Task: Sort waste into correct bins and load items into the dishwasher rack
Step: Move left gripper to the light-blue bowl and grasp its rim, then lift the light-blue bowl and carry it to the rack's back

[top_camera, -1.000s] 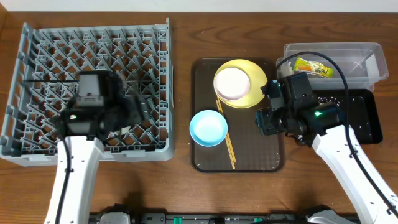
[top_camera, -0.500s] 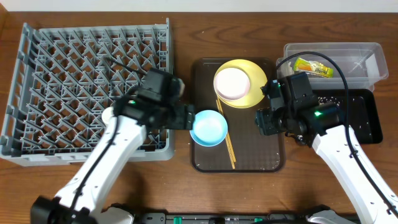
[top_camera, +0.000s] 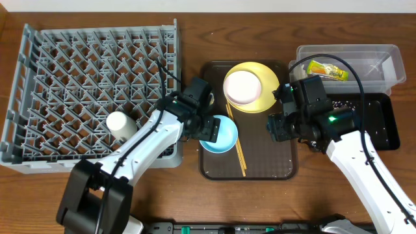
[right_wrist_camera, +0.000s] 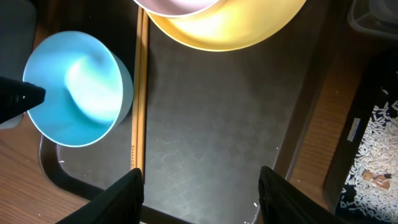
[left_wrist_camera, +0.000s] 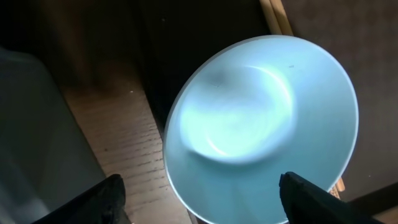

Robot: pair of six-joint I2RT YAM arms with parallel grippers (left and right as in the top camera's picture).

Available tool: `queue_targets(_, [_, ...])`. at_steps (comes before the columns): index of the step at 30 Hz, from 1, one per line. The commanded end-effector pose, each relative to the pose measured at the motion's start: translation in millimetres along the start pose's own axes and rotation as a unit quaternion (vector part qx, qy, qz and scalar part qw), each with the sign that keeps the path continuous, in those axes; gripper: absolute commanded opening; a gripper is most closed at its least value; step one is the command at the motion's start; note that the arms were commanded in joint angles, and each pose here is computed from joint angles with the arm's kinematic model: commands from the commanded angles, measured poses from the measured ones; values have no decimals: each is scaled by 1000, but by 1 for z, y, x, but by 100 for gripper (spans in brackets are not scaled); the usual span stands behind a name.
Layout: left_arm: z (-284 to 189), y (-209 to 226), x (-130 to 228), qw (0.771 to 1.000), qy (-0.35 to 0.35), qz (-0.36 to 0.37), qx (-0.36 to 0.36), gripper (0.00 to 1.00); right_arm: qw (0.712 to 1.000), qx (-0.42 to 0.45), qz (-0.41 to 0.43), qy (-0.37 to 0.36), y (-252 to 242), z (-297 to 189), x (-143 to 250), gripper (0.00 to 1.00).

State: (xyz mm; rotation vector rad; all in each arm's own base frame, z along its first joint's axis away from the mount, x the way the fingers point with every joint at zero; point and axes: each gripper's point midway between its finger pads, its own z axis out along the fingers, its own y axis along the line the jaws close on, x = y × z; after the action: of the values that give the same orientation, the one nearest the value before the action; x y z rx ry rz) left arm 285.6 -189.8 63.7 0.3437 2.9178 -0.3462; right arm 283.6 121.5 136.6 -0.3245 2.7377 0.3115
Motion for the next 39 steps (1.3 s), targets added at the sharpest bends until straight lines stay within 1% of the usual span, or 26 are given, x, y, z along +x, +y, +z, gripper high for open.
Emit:
queue_targets(1, [-5, -3, -8, 1000, -15, 13, -4, 78, 1000, 3, 1, -7, -2, -4, -3, 57])
queue_targets(2, [-6, -4, -9, 1000, -18, 15, -3, 78, 1000, 4, 1, -6, -2, -4, -3, 56])
queue_targets(4, [-10, -8, -10, 999, -25, 21, 0, 78, 1000, 8, 2, -4, -4, -4, -2, 50])
queue_targets(5, [-12, -11, -10, 999, -30, 28, 2, 78, 1000, 19, 12, -1, -8, -4, 0, 49])
queue_targets(10, [-16, -35, -10, 996, -45, 69, 17, 78, 985, 123, 119, 3, -50, -10, 10, 51])
queue_targets(17, [-11, -86, -3, 986, -67, 147, 42, 78, 965, 149, 214, -2, -82, -19, 16, 53])
queue_targets(21, [-5, -107, -2, 981, -80, 171, 53, 78, 963, 143, 228, 1, -87, -20, 17, 57])
queue_targets(25, [9, -102, -7, 980, -90, 180, 10, 77, 963, 143, 230, 5, -88, -20, 19, 59])
queue_targets(29, [27, -98, -1, 981, -69, 179, -2, 76, 963, 143, 230, 5, -88, -20, 20, 59])
queue_targets(32, [40, -94, 3, 982, -52, 179, -10, 72, 963, 141, 230, 5, -87, -20, 19, 59])
queue_targets(35, [50, -91, 7, 983, -39, 179, -15, 64, 963, 141, 230, 6, -87, -20, 20, 59])
queue_targets(39, [52, -90, 8, 983, -36, 178, -17, 50, 963, 142, 230, 7, -87, -20, 20, 59])
